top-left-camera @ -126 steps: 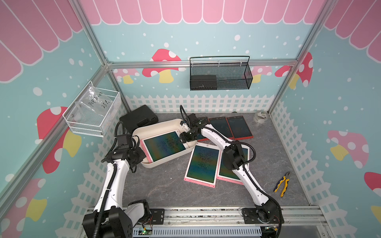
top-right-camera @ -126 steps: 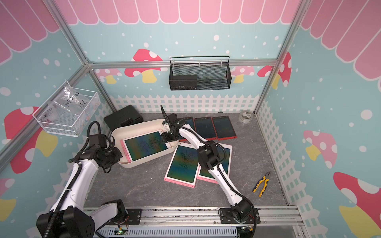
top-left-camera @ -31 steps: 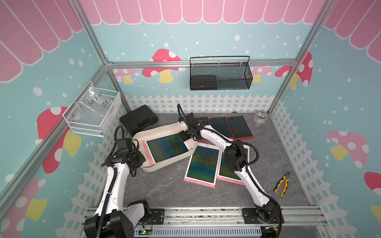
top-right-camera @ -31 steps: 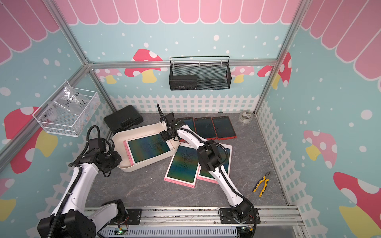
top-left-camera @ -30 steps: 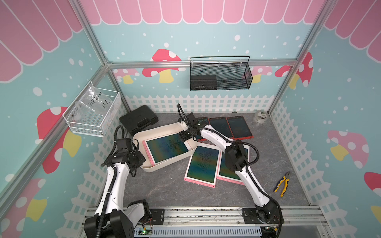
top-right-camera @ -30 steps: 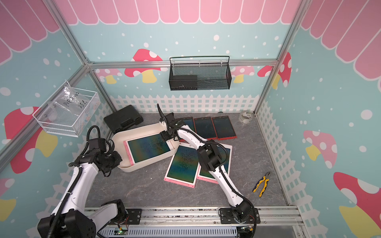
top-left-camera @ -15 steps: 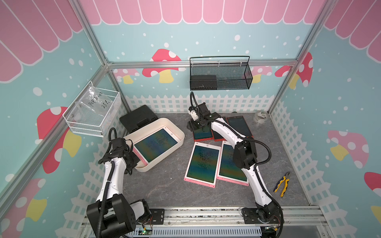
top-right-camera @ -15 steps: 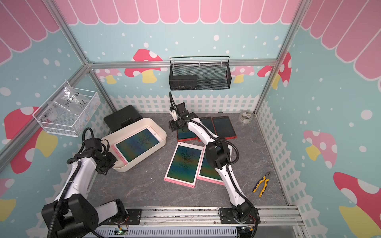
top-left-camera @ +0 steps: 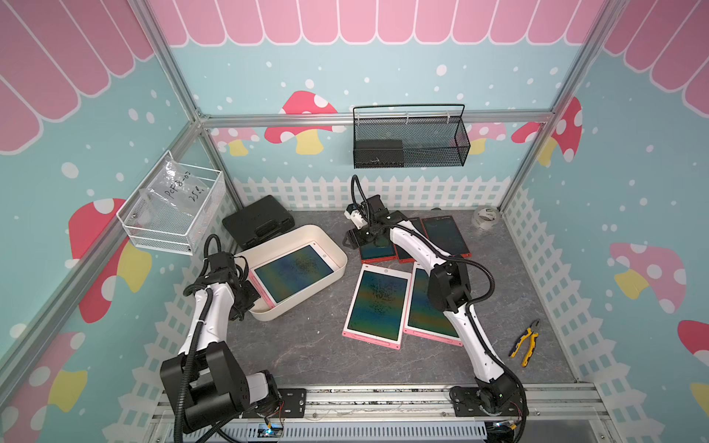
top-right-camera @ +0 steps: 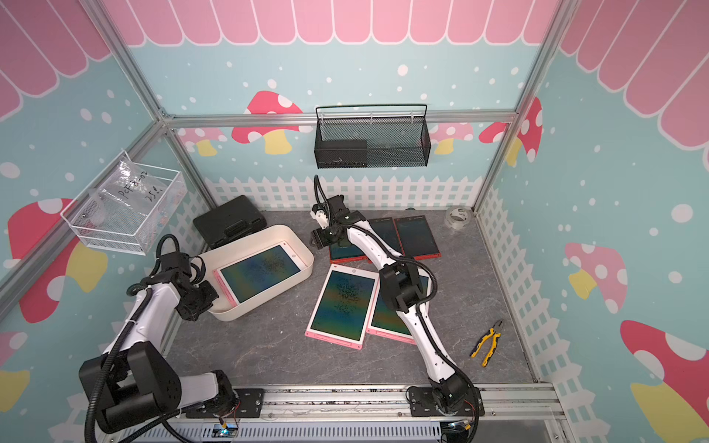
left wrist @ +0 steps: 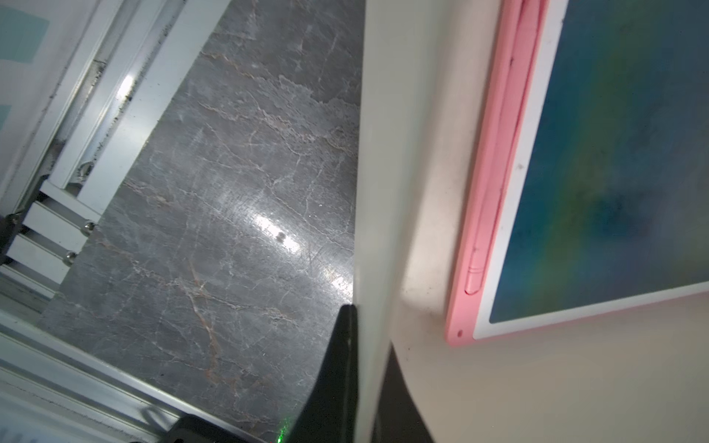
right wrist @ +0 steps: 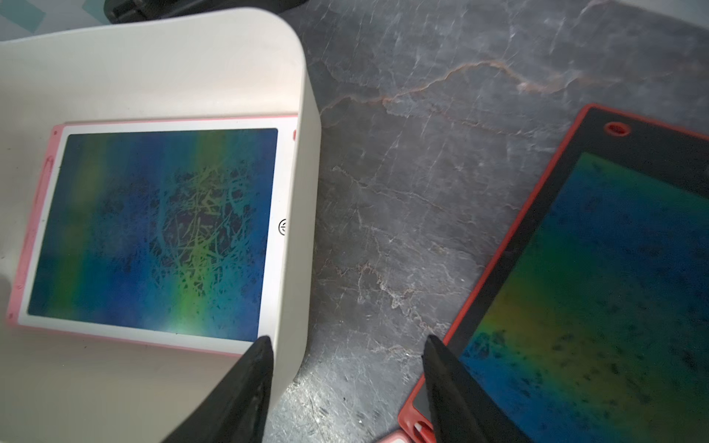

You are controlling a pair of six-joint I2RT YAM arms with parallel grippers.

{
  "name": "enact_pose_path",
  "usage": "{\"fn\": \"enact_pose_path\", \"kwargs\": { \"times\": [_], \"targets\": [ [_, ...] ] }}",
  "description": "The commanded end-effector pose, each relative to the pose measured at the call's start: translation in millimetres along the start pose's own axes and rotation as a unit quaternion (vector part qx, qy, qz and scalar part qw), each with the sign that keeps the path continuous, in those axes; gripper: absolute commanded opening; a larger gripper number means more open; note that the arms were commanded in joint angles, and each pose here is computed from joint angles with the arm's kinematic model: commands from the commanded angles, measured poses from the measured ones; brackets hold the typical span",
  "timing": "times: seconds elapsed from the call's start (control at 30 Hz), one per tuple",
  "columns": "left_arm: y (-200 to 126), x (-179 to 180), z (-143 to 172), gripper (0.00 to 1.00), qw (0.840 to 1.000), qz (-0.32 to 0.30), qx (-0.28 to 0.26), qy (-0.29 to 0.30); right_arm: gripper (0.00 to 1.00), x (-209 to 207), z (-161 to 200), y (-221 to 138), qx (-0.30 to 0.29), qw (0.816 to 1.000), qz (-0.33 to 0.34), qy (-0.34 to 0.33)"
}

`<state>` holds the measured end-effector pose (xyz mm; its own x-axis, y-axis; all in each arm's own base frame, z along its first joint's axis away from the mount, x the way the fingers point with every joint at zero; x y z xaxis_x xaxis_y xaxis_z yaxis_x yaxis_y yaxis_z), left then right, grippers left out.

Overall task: Take out the writing tablet from the storage box
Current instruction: Adjust the storage box at the center of the board.

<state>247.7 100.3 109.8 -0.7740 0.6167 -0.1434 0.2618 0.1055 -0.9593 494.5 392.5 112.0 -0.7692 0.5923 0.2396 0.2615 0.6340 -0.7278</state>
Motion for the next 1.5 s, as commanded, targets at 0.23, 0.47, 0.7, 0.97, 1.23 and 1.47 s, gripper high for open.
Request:
{"fn": "enact_pose_path", "kwargs": {
  "times": [0.23,0.47,0.7,0.97,1.23,1.47],
  "targets": [
    [-15.4,-17.9,-22.0,0.03,0.999,0.033,-0.023,0.032,0.63,23.0,16.0,17.8,0.014,0.996,-0.084,-0.002],
    [-20.6,-21.5,-22.4,0.03,0.998,0.045,-0.028,0.033,0.59,29.2,33.8,34.5,0.034,0.994,-0.104,0.004],
    [-24.5,-25.8,-22.0,0.03,0.997,0.060,-0.029,0.036,0.49,37.9,43.3,46.0,0.046,0.993,-0.113,-0.002],
    [-29.6,-29.7,-21.2,0.07,0.996,0.076,-0.035,0.035,0.26,31.5,55.4,53.1,0.063,0.993,-0.098,0.009],
    [-41.4,-39.1,-28.8,0.22,0.994,0.101,-0.048,0.014,0.07,30.5,60.0,52.8,0.071,0.993,-0.093,0.011],
    [-60.2,-42.0,-35.5,0.33,0.990,0.117,-0.078,-0.004,0.00,27.6,61.9,51.1,0.077,0.994,-0.079,0.012]
  ]
}}
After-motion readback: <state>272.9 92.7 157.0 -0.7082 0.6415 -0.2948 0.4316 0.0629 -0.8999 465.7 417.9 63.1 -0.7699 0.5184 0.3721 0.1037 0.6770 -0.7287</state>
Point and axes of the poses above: each gripper's point midway between its finger pads, its own y axis out along the fingers, its own x axis along the line the jaws close on, z = x × y, the point moved 1 cm from there along -y, back along the fingers, and after that the axes turned 9 degrees about -y, right-handed, at the moved point
